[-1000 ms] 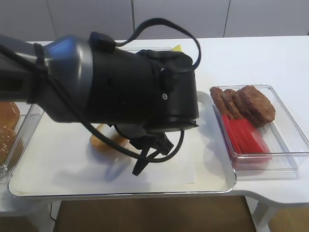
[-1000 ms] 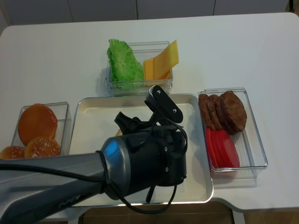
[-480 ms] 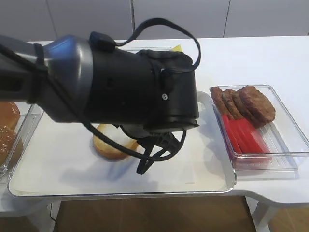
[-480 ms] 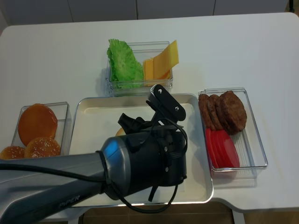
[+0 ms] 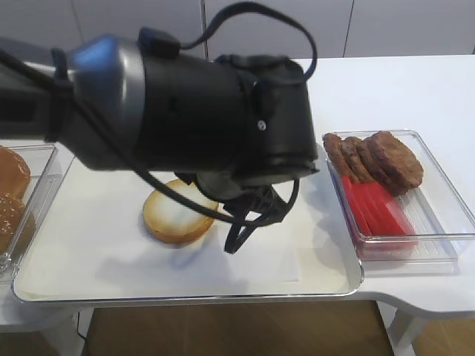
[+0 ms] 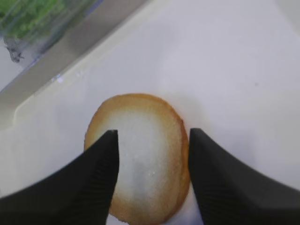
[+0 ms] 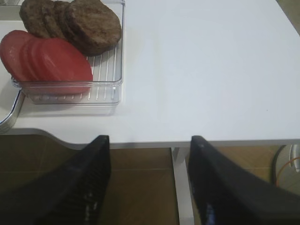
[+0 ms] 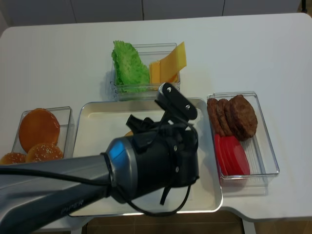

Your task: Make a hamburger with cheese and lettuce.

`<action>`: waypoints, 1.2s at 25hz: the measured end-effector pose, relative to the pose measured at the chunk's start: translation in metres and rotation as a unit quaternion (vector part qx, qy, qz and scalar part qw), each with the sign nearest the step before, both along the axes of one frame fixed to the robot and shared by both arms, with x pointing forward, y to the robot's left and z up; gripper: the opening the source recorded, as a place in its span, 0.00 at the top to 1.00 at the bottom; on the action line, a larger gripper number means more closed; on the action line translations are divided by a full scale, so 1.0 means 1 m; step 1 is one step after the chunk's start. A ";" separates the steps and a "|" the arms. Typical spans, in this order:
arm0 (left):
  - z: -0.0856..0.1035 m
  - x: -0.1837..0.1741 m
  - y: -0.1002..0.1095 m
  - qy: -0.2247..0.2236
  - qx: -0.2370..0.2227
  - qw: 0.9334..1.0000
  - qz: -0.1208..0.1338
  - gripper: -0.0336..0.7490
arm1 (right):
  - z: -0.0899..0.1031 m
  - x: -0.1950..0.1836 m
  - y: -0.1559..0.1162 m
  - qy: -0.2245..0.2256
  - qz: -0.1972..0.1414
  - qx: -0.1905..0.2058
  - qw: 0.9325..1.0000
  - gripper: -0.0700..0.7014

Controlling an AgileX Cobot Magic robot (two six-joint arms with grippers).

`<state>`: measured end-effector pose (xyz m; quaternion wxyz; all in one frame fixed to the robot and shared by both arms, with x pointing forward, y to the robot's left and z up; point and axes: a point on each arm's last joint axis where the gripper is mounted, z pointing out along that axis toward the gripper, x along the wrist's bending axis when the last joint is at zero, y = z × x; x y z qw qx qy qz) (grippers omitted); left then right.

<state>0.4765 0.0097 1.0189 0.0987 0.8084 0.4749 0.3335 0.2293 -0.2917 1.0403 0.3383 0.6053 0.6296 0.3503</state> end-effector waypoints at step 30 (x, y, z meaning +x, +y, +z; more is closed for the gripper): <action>0.116 0.080 0.194 0.122 -0.173 0.971 0.115 0.49 | 0.000 0.000 0.000 0.000 0.000 0.000 1.000 0.38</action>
